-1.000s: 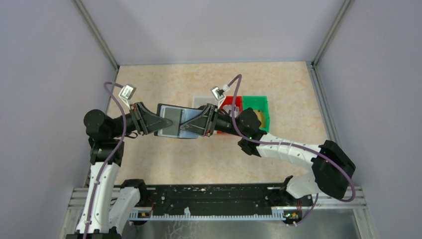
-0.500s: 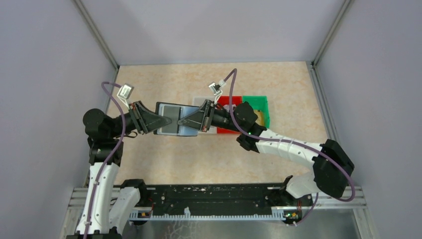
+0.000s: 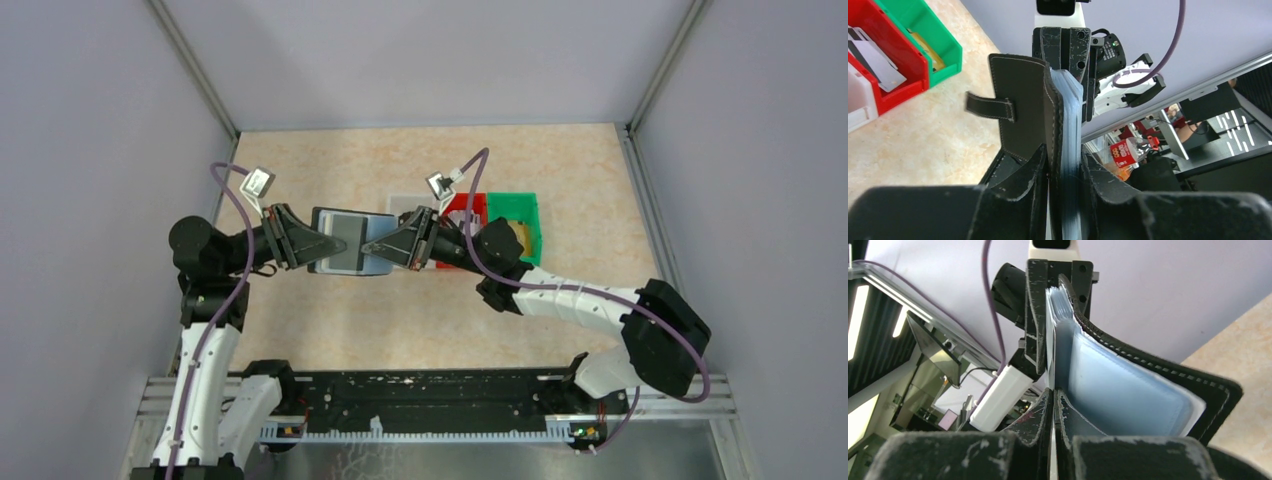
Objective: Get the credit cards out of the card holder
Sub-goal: Remove the credit card from the card holder.
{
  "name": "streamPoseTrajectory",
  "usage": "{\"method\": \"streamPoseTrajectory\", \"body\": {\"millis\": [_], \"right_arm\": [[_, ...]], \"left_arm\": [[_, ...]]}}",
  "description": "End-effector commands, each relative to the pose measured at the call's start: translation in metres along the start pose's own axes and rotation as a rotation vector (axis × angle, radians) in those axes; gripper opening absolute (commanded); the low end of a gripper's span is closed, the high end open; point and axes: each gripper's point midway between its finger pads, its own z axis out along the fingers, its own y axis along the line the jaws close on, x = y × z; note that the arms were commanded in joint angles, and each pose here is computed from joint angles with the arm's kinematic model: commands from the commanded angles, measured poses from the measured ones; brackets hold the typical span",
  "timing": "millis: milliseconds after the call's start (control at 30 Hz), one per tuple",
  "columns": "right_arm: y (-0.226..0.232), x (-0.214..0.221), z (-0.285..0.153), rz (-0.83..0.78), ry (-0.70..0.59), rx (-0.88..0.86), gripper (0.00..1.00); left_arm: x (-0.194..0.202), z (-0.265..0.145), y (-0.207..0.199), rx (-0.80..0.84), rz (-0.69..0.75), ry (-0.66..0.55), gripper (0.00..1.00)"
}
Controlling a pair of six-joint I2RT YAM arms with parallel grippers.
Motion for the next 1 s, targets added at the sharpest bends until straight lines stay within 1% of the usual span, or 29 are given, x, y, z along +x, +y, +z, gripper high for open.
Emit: {"method": "streamPoseTrajectory", "body": {"millis": [0, 100, 200, 333, 433, 467, 500, 567, 600, 667, 700, 767, 833, 967], "right_arm": [[0.013, -0.008, -0.002, -0.020, -0.053, -0.055, 0.00], [0.009, -0.007, -0.007, -0.020, -0.060, -0.040, 0.00], [0.008, -0.005, -0.011, -0.019, -0.058, -0.034, 0.00], [0.008, -0.006, -0.014, -0.029, -0.062, -0.031, 0.00], [0.013, -0.007, -0.009, -0.033, -0.048, -0.048, 0.00], [0.015, -0.008, -0.007, -0.032, -0.046, -0.053, 0.09], [0.017, -0.009, -0.006, -0.028, -0.044, -0.060, 0.22], [0.022, -0.013, -0.002, -0.024, -0.052, -0.081, 0.38], [0.025, -0.015, 0.000, -0.024, -0.054, -0.091, 0.42], [0.028, -0.017, 0.004, -0.023, -0.054, -0.103, 0.44], [0.028, -0.018, 0.006, -0.018, -0.051, -0.106, 0.44], [0.029, -0.019, 0.010, -0.007, -0.049, -0.115, 0.39], [0.028, -0.020, 0.012, 0.006, -0.053, -0.129, 0.25], [0.035, -0.020, 0.009, 0.014, -0.055, -0.169, 0.02]], "left_arm": [[0.000, 0.000, -0.019, 0.058, 0.021, 0.022, 0.26], [-0.002, 0.000, -0.021, 0.064, 0.027, 0.017, 0.15], [-0.005, 0.000, -0.022, 0.065, 0.020, 0.010, 0.12], [-0.006, 0.001, -0.024, 0.069, 0.029, 0.003, 0.11], [-0.005, 0.001, -0.021, 0.065, 0.032, 0.000, 0.05], [-0.005, 0.001, -0.021, 0.064, 0.032, 0.001, 0.03], [-0.005, 0.000, -0.020, 0.063, 0.037, 0.001, 0.00], [-0.005, 0.000, -0.019, 0.056, 0.046, -0.002, 0.00], [-0.004, 0.000, -0.019, 0.052, 0.054, -0.002, 0.00], [-0.003, 0.000, -0.018, 0.045, 0.074, 0.004, 0.00], [-0.002, -0.001, -0.018, 0.044, 0.088, 0.006, 0.00], [-0.002, -0.001, -0.018, 0.042, 0.102, 0.007, 0.00], [-0.002, -0.001, -0.019, 0.041, 0.113, 0.008, 0.00], [-0.002, -0.001, -0.017, 0.029, 0.140, 0.015, 0.00]]}}
